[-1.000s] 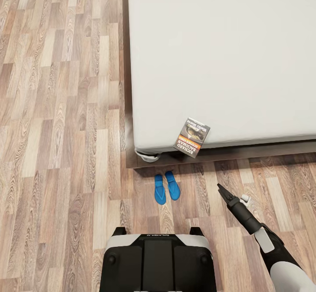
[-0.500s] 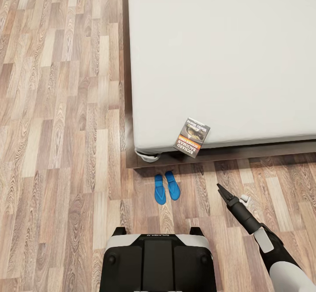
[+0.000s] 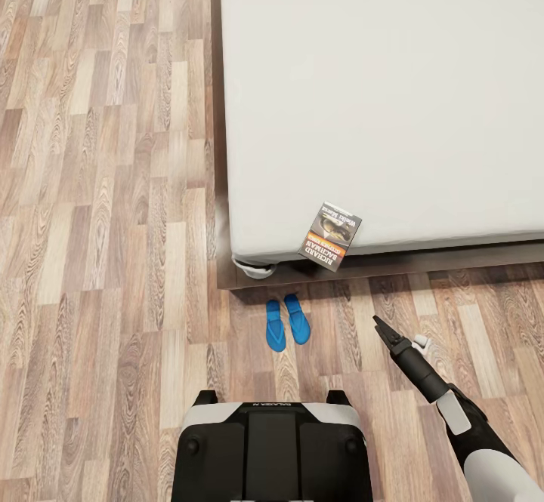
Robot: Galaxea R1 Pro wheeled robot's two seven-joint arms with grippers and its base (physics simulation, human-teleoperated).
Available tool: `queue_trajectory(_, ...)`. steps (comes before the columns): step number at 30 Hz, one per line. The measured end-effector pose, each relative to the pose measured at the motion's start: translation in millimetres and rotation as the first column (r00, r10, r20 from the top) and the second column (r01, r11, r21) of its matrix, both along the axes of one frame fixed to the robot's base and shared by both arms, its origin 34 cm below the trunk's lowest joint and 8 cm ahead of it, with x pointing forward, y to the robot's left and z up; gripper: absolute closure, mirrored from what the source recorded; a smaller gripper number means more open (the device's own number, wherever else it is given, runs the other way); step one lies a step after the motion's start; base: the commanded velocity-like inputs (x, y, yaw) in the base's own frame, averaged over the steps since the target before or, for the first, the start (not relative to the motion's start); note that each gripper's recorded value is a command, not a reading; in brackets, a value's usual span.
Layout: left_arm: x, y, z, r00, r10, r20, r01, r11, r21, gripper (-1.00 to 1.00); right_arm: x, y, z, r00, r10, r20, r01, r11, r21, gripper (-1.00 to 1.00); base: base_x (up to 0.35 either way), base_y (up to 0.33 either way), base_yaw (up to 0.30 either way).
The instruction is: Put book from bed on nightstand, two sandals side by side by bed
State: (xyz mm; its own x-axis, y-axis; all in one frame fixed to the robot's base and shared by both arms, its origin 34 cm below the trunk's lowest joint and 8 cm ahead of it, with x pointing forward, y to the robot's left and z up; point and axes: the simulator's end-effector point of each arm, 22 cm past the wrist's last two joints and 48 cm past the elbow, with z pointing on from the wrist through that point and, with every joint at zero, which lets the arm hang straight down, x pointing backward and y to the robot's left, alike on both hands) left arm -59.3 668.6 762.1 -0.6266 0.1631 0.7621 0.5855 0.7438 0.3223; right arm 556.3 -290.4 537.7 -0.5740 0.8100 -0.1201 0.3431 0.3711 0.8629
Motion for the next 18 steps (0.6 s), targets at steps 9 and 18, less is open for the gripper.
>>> queue_trajectory(9,-40.4,-4.7,51.9,0.995,0.005,-0.096,-0.005,1.0,0.0,-1.0,0.1,0.4,0.4,1.0,0.0,0.0,0.0,1.0,0.003,-1.0,0.0,0.0,0.0)
queue_trajectory(18,-62.5,-8.8,83.6,0.988,0.01,-0.154,-0.01,1.0,0.0,-1.0,0.3,0.5,-0.6,1.0,0.0,0.0,0.0,1.0,0.005,-1.0,0.0,0.0,0.0)
